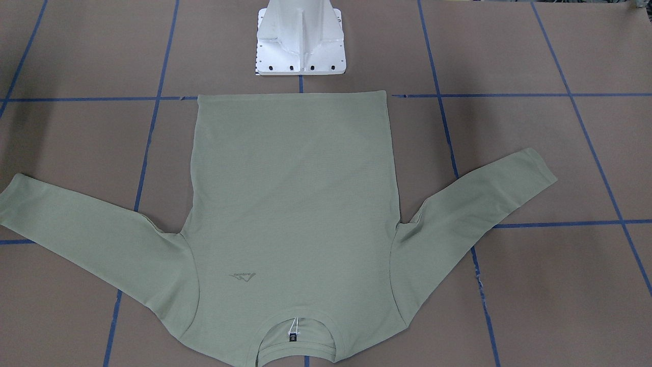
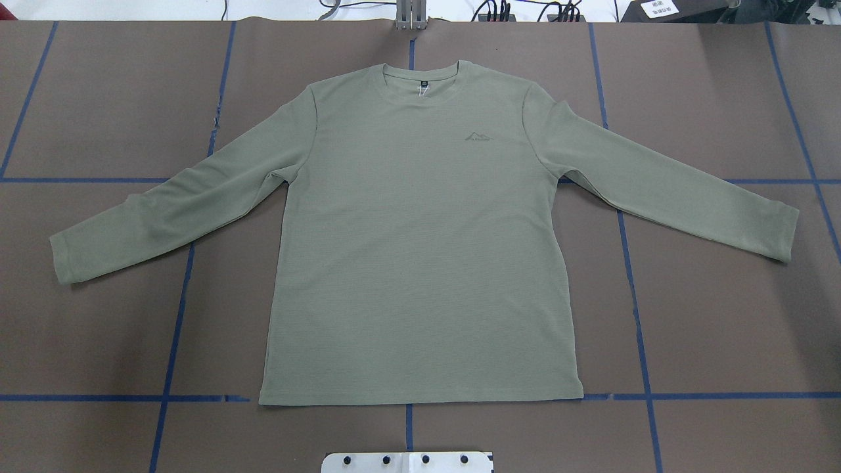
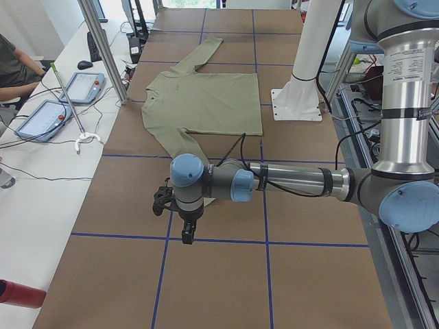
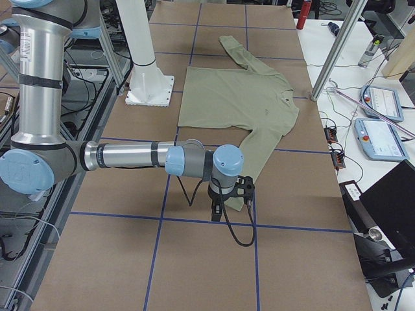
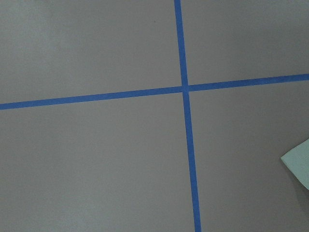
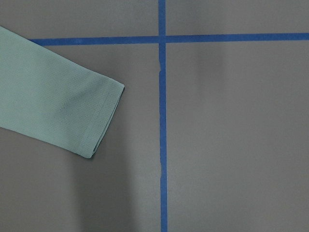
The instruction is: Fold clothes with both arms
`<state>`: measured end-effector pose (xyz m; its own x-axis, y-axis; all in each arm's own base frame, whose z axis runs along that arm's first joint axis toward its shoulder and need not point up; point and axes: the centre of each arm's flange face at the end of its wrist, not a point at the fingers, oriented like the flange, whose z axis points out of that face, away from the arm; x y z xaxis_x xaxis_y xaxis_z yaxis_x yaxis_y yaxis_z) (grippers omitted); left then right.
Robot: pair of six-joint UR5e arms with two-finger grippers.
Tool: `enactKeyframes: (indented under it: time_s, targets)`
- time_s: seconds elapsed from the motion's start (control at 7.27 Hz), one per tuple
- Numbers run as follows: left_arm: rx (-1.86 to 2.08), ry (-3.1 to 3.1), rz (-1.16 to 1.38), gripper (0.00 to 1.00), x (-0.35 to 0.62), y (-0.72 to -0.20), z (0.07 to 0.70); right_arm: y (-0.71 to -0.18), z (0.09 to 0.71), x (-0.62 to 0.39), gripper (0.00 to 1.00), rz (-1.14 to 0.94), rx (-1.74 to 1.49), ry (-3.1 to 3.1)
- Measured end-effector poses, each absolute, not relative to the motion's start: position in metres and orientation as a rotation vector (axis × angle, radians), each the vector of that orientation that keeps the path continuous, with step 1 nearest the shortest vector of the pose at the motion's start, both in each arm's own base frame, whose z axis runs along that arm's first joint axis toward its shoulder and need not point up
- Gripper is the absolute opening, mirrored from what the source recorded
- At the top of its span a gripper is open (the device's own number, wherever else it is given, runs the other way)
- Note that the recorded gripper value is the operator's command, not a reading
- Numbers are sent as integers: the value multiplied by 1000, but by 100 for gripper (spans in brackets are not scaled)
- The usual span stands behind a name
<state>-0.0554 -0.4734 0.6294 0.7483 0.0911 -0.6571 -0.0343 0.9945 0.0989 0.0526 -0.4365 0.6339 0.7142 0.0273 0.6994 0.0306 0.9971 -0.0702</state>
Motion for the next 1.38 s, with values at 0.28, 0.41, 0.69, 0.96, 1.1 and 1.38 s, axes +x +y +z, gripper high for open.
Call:
enactKeyframes:
  time_s: [0.28,0.41,0.69,0.96,1.1,1.38]
  targets:
    - [91,723,73,100,-55,-476,626,-444,628,52,100,-2,-67,-776]
    - [108,723,81,100,-54,-482,620,-458,618,52,100,-5,-50,-774]
    - [157,730,102,100,-52,-501,595,-494,593,46,100,-27,-5,-775]
    - [184,818,120,100,-44,-508,573,-512,576,38,100,-52,29,-786]
    - [200,849,134,100,-40,-512,562,-517,571,31,100,-64,39,-805]
    - [226,867,156,100,-34,-517,553,-522,569,2,100,-122,44,-842]
